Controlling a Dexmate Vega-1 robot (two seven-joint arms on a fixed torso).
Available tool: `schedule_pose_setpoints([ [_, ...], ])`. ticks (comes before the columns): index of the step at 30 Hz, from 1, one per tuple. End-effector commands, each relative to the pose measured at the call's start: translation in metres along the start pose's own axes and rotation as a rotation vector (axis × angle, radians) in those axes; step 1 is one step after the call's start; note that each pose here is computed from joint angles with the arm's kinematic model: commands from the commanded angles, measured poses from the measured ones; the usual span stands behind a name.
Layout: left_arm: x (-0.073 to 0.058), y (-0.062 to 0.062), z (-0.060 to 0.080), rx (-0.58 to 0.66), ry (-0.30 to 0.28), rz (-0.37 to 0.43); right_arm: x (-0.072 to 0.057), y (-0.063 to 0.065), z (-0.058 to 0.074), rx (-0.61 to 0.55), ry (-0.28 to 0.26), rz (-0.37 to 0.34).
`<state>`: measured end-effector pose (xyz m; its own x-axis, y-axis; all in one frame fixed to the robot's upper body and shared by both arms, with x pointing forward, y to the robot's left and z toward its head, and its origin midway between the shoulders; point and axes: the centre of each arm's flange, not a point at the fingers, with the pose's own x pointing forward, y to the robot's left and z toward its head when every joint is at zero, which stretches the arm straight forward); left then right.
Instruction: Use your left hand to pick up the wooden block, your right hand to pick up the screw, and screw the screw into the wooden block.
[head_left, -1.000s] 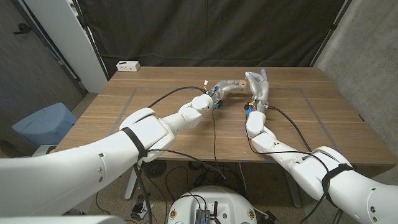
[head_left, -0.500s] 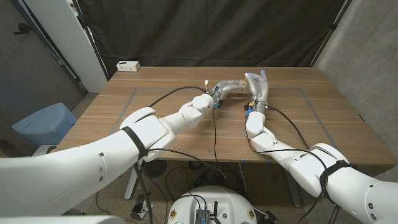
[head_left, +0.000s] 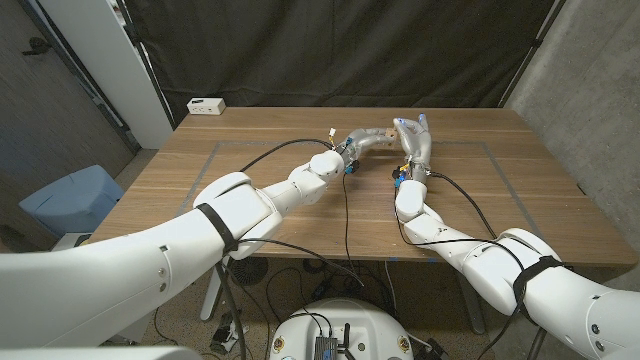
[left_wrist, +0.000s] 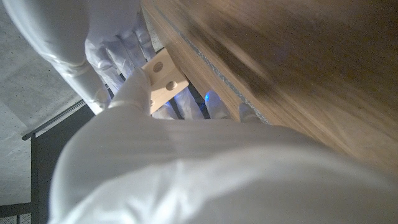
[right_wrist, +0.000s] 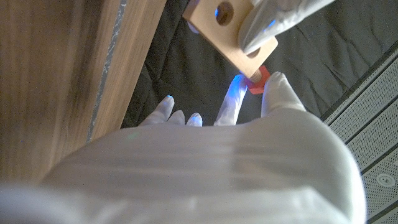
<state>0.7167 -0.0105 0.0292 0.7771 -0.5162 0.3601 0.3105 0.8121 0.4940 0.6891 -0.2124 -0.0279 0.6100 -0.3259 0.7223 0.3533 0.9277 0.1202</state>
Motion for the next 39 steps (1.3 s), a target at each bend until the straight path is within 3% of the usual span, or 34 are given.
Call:
schedule_pose_setpoints([
  [1,-0.002,-0.0008,-0.0011,-0.003,-0.014,0.001,-0.0001,0.0013,-0.0009,-0.002,0.004,0.005],
  [17,-0.0031,-0.001,-0.0039,-0.01,-0.009,0.002,-0.0021,-0.0002,0.0021,-0.002,-0.006,-0.007],
  [39,-0.0022,0.0005,-0.0051,-0.015,0.007,0.007,-0.002,0.0081,0.0041,0.005,0.0,-0.012],
])
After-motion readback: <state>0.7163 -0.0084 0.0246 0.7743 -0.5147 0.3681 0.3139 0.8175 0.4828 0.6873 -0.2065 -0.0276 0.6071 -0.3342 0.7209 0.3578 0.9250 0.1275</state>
